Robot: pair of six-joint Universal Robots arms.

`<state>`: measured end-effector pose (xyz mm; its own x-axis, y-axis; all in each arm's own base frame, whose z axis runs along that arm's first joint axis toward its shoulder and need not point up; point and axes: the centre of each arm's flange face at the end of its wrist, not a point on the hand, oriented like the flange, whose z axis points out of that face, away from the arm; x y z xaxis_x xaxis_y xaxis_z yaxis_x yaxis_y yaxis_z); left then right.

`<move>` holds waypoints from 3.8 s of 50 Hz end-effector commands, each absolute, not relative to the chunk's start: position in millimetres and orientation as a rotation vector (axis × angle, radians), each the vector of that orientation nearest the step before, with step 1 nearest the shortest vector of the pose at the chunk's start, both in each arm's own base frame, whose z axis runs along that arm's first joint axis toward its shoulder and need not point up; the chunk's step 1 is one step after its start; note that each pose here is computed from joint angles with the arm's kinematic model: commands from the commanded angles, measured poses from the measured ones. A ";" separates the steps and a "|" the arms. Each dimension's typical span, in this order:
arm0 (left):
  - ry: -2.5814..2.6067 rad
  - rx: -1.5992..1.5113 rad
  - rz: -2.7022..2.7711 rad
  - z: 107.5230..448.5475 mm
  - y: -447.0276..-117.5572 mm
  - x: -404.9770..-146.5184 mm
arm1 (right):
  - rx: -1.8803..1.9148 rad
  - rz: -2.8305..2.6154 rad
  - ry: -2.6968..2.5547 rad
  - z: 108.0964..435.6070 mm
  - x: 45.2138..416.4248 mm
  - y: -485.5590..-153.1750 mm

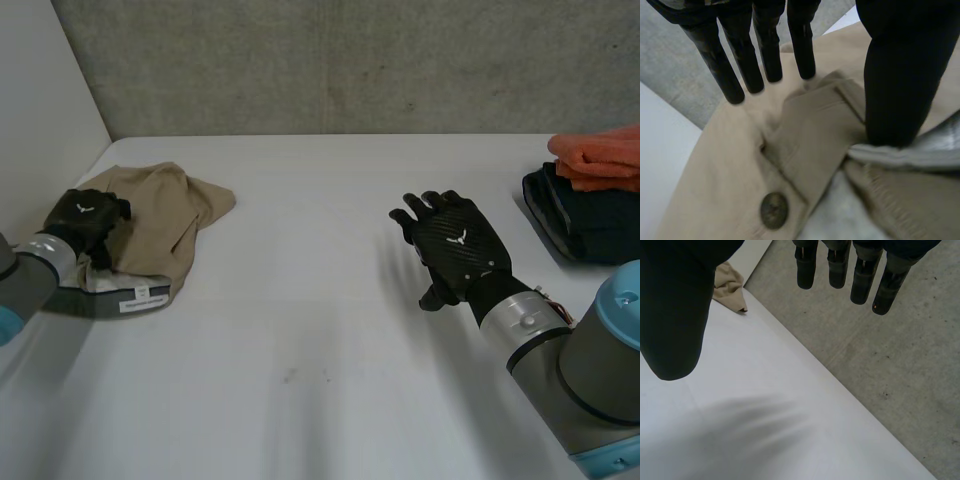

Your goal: Fold the laundry.

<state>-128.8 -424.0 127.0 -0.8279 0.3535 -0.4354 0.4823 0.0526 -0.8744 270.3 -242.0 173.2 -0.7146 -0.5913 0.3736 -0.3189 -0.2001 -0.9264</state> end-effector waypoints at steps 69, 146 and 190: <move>2.273 1.109 -1.914 149.5 -310.3 -250.8 | -0.815 -1.330 2.224 194.3 303.5 -174.1; 2.378 0.932 -1.921 204.2 -218.6 -271.8 | -1.284 -1.873 2.225 226.2 247.7 -255.2; 1.114 0.555 -2.869 360.9 -363.2 -346.5 | -0.718 -3.095 1.284 393.4 284.4 -383.1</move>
